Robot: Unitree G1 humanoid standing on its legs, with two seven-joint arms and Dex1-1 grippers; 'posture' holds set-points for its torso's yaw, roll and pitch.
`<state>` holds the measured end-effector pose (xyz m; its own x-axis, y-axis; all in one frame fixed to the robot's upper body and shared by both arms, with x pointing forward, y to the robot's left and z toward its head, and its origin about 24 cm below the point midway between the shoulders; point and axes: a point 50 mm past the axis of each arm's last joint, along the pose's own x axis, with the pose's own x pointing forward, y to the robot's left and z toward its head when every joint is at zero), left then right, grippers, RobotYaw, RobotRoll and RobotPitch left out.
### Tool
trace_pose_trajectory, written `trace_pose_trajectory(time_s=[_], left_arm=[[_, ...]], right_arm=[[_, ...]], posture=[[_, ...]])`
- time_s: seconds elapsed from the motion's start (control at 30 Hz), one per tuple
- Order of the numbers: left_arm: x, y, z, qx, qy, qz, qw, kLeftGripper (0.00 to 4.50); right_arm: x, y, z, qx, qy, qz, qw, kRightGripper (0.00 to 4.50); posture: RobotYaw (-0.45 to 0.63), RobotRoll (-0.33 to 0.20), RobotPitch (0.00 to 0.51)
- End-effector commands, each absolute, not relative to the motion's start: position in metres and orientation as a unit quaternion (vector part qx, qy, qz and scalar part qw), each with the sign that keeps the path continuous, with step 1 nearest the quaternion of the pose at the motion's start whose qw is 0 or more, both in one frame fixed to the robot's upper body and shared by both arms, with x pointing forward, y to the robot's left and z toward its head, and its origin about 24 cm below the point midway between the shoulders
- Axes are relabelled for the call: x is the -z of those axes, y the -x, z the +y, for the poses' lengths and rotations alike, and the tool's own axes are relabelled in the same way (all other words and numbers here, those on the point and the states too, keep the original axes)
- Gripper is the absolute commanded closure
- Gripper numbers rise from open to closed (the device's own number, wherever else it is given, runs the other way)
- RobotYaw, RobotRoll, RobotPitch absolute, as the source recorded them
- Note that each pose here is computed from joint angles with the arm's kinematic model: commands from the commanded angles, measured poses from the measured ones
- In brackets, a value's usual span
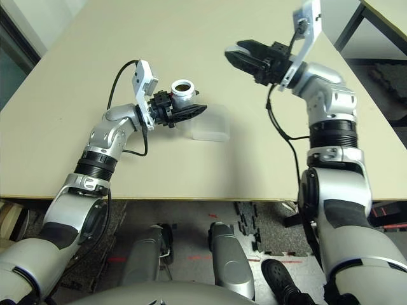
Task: Pour the medicine from the bottle into the box.
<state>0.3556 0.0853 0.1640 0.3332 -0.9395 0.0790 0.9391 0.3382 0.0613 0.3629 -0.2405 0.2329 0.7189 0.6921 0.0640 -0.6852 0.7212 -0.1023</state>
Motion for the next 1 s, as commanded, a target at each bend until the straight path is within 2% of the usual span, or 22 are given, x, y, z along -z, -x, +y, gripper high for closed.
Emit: trace_pose_trajectory(time_s=[0.03,0.3,0.6,0.77,0.8,1.0], left_arm=[[-0.164,-0.356,0.084,0.576,-0.005,-0.052,0.816,1.86],[-0.165,-0.358,0.083,0.574,-0.005,-0.055,0.817,1.86],[-0.166,-0.361,0.085,0.57,-0.009,-0.057,0.82,1.86],[-0.166,-0.361,0.087,0.567,-0.01,-0.058,0.822,1.86],[-0.166,-0.361,0.088,0.566,-0.011,-0.058,0.822,1.86],[-0.166,-0.361,0.089,0.565,-0.012,-0.058,0.823,1.86]], right_arm=[[-0.23,-0.356,-0.256,-0.329,0.091,-0.022,0.94,1.92],[-0.212,-0.348,-0.274,-0.287,0.149,0.05,0.945,1.92],[-0.205,-0.353,-0.274,-0.273,0.144,0.061,0.949,1.92],[-0.203,-0.355,-0.273,-0.27,0.136,0.061,0.951,0.2],[-0.203,-0.355,-0.273,-0.269,0.136,0.06,0.952,0.0],[-0.202,-0.355,-0.273,-0.268,0.134,0.06,0.952,0.0]], posture=[[-0.25,0.0,0.157],[-0.25,0.0,0.156],[-0.24,0.0,0.151],[-0.24,0.0,0.15],[-0.24,0.0,0.149],[-0.24,0.0,0.147]])
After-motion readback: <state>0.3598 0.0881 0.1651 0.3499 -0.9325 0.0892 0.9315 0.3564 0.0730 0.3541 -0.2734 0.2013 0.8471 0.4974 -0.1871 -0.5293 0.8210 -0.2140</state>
